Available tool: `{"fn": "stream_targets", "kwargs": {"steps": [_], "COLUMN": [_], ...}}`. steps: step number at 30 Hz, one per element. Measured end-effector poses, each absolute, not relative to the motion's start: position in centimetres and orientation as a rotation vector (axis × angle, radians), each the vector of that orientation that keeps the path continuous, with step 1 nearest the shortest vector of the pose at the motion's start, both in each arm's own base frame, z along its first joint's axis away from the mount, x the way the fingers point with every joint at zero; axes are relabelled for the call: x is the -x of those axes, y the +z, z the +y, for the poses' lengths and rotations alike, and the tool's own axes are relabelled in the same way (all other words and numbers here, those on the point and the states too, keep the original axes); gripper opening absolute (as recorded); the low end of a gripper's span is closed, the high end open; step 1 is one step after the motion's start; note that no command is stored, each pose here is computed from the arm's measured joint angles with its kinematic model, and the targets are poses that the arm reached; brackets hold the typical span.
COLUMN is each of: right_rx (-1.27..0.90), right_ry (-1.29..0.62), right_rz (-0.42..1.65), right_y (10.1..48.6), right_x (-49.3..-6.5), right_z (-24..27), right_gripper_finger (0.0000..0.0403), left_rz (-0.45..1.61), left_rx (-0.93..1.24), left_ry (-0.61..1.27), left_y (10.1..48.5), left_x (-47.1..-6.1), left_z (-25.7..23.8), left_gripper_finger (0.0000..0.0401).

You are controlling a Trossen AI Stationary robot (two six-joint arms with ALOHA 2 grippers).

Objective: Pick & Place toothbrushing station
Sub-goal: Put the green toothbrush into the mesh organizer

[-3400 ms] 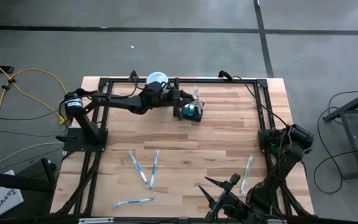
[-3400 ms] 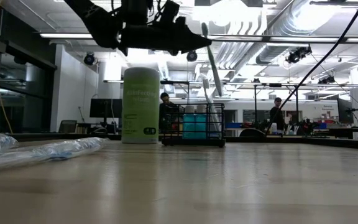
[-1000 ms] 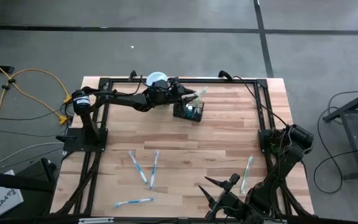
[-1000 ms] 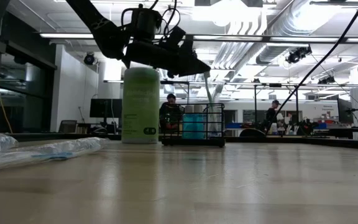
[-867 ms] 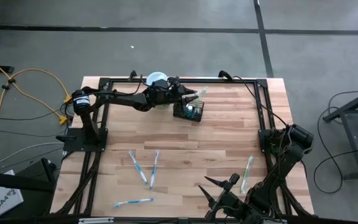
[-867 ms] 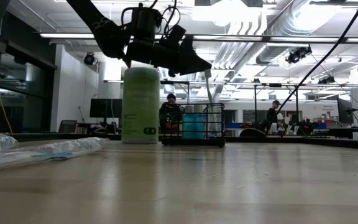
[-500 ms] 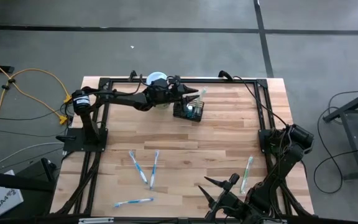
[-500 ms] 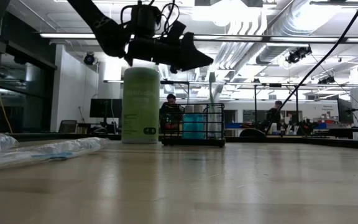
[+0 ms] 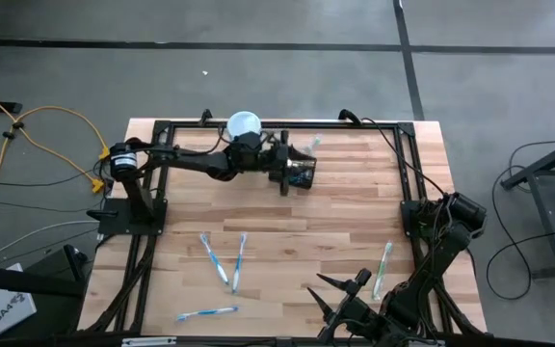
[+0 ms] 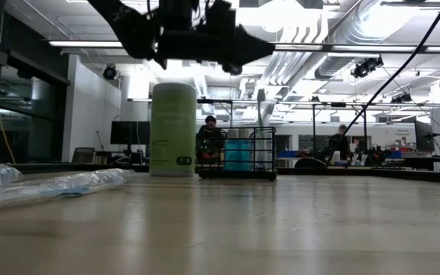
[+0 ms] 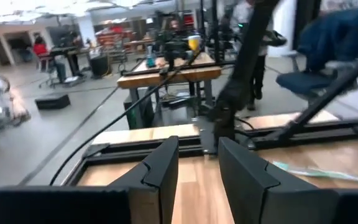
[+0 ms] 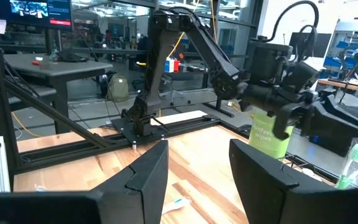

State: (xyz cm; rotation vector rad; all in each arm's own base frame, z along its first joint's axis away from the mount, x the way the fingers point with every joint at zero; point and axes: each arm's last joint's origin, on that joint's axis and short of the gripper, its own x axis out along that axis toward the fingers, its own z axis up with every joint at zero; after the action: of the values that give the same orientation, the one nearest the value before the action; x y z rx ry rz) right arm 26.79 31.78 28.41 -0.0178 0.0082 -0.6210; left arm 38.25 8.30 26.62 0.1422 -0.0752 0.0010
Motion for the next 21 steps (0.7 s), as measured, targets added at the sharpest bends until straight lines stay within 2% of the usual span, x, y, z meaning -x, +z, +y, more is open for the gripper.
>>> {"fn": "stream_targets", "kwargs": {"steps": [8, 16, 21], "right_rx": [0.042, 0.034, -0.016], "right_ry": [-0.591, -0.593, -0.613], "right_rz": [0.014, 0.011, -0.005], "right_y": [28.3, 28.0, 27.8], "right_x": [-25.6, -25.5, -26.1], "right_z": [32.7, 32.6, 32.1], "right_gripper_finger": [0.0161, 0.0161, 0.0161], "left_rz": [0.038, 0.105, 0.21], "left_rx": [-0.257, -0.204, -0.183], "left_ry": [0.037, -0.119, -0.171], "left_y": [29.8, 33.9, 34.5], "left_x": [-36.0, -31.1, -28.6], "left_z": [4.8, 3.4, 2.3], "left_gripper_finger": [0.0111, 0.0111, 0.0111]}}
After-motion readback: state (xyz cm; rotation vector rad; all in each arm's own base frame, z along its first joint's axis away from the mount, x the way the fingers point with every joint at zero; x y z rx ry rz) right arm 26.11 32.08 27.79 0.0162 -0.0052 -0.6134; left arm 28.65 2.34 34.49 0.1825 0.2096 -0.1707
